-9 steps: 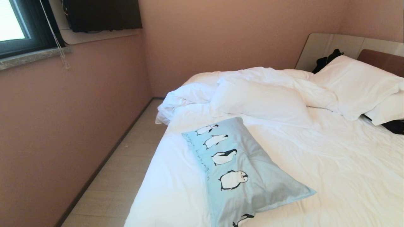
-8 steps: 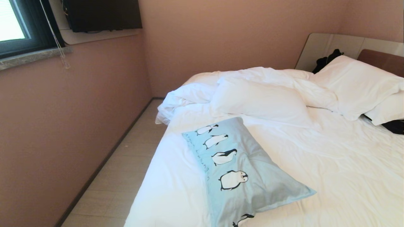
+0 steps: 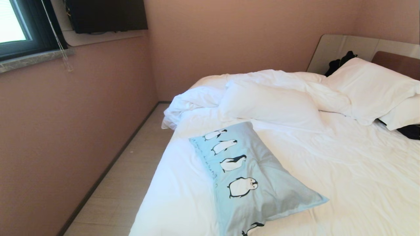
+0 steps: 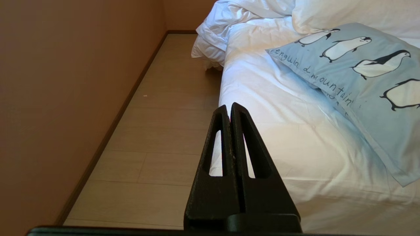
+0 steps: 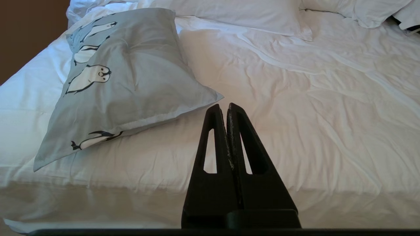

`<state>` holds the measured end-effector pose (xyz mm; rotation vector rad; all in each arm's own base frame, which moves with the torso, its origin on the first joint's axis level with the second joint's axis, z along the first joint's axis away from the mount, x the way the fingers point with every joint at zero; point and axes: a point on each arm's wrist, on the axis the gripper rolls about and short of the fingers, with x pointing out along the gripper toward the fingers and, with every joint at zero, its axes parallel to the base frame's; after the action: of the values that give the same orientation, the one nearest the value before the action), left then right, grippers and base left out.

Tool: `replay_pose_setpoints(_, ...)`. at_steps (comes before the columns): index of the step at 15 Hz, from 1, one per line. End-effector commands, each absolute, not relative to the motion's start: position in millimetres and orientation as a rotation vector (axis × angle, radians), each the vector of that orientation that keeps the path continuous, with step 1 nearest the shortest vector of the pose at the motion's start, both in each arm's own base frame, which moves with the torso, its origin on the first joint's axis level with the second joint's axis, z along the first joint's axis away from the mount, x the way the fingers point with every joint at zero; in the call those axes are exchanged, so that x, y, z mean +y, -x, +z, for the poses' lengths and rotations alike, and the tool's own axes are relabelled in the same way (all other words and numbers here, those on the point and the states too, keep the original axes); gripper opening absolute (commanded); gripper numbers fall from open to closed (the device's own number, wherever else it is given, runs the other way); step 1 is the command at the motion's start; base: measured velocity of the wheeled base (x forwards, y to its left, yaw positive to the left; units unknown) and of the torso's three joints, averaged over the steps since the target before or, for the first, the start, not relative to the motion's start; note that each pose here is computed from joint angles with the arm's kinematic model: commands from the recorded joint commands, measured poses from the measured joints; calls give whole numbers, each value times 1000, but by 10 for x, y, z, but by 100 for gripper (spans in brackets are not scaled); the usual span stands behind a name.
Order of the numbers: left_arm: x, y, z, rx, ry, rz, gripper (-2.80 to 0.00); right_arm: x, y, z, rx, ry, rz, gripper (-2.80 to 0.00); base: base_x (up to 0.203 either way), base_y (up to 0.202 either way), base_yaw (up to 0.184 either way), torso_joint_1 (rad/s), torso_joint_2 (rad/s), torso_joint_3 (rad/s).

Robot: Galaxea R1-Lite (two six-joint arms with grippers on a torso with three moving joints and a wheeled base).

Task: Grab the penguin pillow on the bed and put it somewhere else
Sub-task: Pick up the pillow

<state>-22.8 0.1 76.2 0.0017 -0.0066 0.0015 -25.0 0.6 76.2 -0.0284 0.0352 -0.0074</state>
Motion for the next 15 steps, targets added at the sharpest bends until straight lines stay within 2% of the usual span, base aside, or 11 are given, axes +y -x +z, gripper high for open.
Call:
replay_pose_setpoints(1,1,228,763,-8,-2,2,-280,6,251,762,34,30,-7,-280,0,0,0,0,0,0)
replay_pose_setpoints(10,1,228,763,-8,-2,2,-280,6,259,778,37,48,-10,-280,0,0,0,0,0,0)
replay_pose_setpoints(15,1,228,763,-8,-2,2,-280,19,349,1087,18,56,44,-280,0,0,0,0,0,0)
